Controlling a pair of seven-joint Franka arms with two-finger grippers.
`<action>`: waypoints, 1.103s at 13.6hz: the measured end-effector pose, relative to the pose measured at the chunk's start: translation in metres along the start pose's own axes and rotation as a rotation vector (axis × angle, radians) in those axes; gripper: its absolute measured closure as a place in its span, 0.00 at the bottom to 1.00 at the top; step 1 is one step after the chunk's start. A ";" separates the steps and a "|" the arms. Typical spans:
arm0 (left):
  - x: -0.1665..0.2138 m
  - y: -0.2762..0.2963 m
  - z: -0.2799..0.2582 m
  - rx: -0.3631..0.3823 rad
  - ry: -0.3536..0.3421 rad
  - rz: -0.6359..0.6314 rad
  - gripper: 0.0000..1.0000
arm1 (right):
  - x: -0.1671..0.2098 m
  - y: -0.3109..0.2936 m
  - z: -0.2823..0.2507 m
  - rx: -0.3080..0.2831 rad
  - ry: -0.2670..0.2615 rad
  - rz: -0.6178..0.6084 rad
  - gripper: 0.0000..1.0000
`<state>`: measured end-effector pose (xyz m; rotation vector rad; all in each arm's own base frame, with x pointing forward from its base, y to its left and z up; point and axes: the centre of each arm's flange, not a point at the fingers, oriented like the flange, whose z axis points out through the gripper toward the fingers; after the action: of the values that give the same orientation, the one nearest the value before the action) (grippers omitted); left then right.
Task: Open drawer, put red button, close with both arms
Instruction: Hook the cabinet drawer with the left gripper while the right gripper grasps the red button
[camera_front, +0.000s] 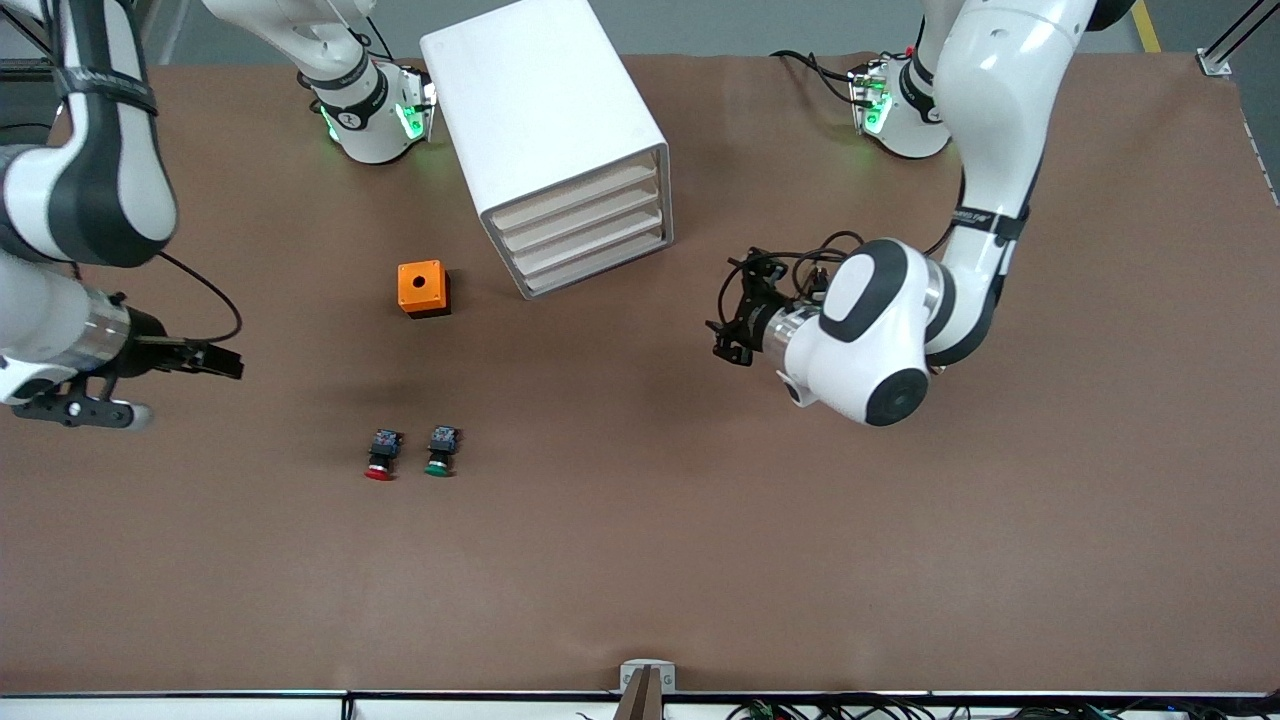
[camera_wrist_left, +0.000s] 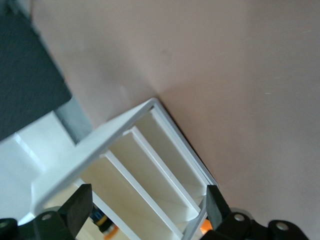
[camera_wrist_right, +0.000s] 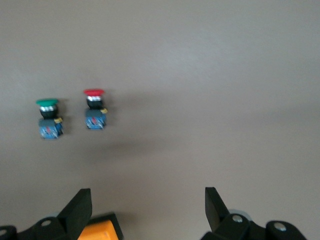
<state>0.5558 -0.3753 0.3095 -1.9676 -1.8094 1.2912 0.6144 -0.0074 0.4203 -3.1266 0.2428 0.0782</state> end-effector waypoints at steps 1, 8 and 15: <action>-0.003 0.007 0.017 0.037 -0.021 -0.063 0.00 | 0.000 -0.018 0.023 0.009 0.026 0.030 0.00; -0.019 0.034 0.119 0.288 -0.112 -0.367 0.15 | 0.019 -0.102 0.181 0.021 0.153 0.064 0.00; -0.040 0.026 0.182 0.411 -0.106 -0.396 0.45 | 0.019 -0.105 0.232 0.012 0.152 0.085 0.00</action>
<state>0.4562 -0.4921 0.2008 -1.2780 -1.6915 1.4978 0.6375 0.0957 0.1881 -3.1128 0.3751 -0.1599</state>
